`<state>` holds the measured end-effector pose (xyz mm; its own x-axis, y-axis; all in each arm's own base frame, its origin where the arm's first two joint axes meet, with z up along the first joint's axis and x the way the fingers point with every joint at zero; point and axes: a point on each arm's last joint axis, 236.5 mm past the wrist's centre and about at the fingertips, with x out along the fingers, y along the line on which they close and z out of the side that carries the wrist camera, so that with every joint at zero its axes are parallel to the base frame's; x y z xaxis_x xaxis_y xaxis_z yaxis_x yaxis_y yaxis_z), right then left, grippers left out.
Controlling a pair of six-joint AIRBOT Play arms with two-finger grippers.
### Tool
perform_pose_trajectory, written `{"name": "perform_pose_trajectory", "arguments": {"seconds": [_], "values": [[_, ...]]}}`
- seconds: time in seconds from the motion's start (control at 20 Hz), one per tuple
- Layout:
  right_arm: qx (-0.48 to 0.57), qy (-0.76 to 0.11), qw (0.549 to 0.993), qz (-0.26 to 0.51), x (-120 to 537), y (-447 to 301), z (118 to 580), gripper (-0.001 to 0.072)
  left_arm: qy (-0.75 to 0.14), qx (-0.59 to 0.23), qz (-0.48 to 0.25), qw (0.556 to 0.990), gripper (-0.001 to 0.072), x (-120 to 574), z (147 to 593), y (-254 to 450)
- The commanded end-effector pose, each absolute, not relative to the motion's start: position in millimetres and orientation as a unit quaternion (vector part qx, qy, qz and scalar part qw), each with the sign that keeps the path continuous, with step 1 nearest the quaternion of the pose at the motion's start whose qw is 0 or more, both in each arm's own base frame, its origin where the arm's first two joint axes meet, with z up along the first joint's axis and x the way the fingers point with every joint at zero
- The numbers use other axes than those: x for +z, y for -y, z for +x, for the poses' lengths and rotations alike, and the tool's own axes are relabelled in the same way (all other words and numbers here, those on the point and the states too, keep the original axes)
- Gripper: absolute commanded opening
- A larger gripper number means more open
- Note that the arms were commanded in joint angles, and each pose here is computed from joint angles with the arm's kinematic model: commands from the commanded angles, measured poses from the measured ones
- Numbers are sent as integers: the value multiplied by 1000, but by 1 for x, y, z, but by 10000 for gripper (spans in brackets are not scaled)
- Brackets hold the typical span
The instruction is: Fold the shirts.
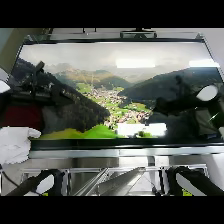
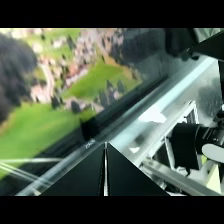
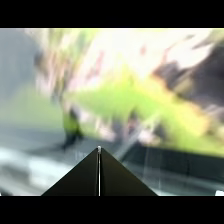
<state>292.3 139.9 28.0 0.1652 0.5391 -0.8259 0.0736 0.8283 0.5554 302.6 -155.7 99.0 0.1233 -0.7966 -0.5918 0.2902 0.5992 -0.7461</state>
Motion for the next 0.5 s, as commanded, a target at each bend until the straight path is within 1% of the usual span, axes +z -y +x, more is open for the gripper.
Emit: {"name": "perform_pose_trajectory", "arguments": {"seconds": [0.0,0.15,0.45], "values": [[216,-643,708,197,4,-185,245,15,-561,-376,-241,697,9,64,251,172],[213,-626,722,205,6,-186,256,16,-560,-372,-241,700,9,54,239,177],[213,-627,721,205,6,-186,256,16,-552,-373,-237,707,9,56,232,177]]}}
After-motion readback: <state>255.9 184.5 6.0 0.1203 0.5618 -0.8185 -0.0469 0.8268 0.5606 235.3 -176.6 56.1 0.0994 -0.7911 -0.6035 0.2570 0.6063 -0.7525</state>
